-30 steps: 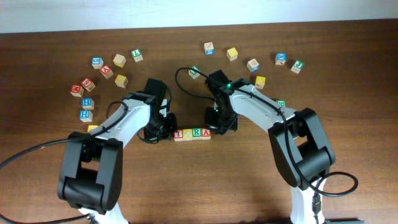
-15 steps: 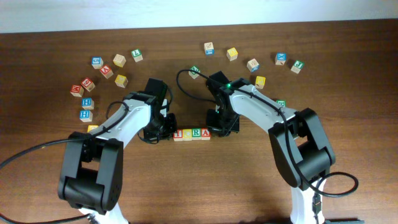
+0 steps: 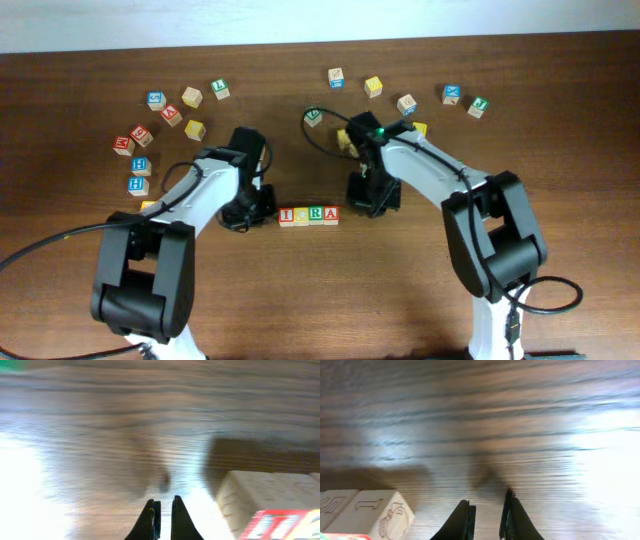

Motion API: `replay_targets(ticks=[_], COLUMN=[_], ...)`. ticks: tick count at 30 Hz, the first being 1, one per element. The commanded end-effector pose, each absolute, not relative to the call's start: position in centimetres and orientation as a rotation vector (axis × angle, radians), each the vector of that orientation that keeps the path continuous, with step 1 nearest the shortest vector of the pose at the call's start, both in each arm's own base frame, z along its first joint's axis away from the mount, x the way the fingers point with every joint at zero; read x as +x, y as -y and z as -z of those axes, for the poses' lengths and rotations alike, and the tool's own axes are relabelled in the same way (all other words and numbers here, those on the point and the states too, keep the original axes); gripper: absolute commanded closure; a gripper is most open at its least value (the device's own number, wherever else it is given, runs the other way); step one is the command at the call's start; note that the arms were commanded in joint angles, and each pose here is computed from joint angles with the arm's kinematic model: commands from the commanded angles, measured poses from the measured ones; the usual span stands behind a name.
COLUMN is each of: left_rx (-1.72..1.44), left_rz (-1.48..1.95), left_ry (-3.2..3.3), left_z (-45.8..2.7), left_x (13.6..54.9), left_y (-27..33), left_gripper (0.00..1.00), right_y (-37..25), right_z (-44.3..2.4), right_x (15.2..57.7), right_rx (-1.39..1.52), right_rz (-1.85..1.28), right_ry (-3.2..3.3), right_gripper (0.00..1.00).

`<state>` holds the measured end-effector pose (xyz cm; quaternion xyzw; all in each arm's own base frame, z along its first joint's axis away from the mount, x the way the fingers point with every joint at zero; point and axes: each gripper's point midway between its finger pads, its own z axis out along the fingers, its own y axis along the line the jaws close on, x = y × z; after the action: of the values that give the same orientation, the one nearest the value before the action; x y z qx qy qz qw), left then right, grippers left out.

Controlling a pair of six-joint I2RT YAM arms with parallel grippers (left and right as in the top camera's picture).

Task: Spell out ICRA
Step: 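Lift both grippers up and away from the row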

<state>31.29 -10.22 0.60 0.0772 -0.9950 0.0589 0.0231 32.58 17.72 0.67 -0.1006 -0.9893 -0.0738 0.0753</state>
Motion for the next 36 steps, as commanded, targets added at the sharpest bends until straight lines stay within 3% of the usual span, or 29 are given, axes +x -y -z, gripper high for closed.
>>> replay_targets(ticks=[1, 4, 9, 11, 15, 16, 18, 19, 24, 36], left_rx=[0.281, 0.241, 0.261, 0.276, 0.287, 0.291, 0.302, 0.303, 0.304, 0.302], left_rz=[-0.159, -0.171, -0.209, -0.174, -0.17, -0.176, -0.185, -0.194, -0.202, -0.195], left_ry=[3.09, 3.126, 3.373, 3.473, 3.521, 3.531, 3.546, 3.565, 3.581, 3.564], left_z=[-2.3, -5.9, -15.2, -19.3, -22.3, -22.2, -21.5, -20.6, -18.3, -18.1], left_x=[33.0, 34.4, 34.7, 32.8, 28.6, 27.7, 26.8, 26.7, 27.3, 26.9], left_y=[8.0, 6.7, 5.7, 4.7, 3.9, 3.8, 3.7, 3.7, 3.7, 3.7], left_gripper=[1.0, 1.0, 0.96, 0.8, 0.52, 0.39, 0.24, 0.01, 0.01, 0.01], right_y=[-16.6, -15.5, -11.4, -10.1, -10.2, -10.6, -10.4, -10.2, -9.9, -10.0], right_z=[-4.5, -9.2, -17.9, -20.5, -22.9, -22.9, -22.9, -22.8, -22.7, -22.0], right_x=[33.8, 33.8, 30.1, 27.9, 24.1, 23.1, 22.2, 22.1, 22.0, 22.4], right_rx=[-0.306, -0.278, -0.309, -0.307, -0.178, -0.129, -0.13, -0.116, -0.121, -0.115], right_rz=[0.263, 0.279, 0.162, 0.121, 0.146, 0.176, 0.166, 0.151, 0.139, 0.092], right_ry=[3.071, 3.182, 3.355, 3.41, 3.512, 3.529, 3.585, 3.618, 3.633, 3.609], right_gripper=[0.86, 0.85, 0.79, 0.76, 0.4, 0.32, 0.28, 0.02, 0.02, 0.02])
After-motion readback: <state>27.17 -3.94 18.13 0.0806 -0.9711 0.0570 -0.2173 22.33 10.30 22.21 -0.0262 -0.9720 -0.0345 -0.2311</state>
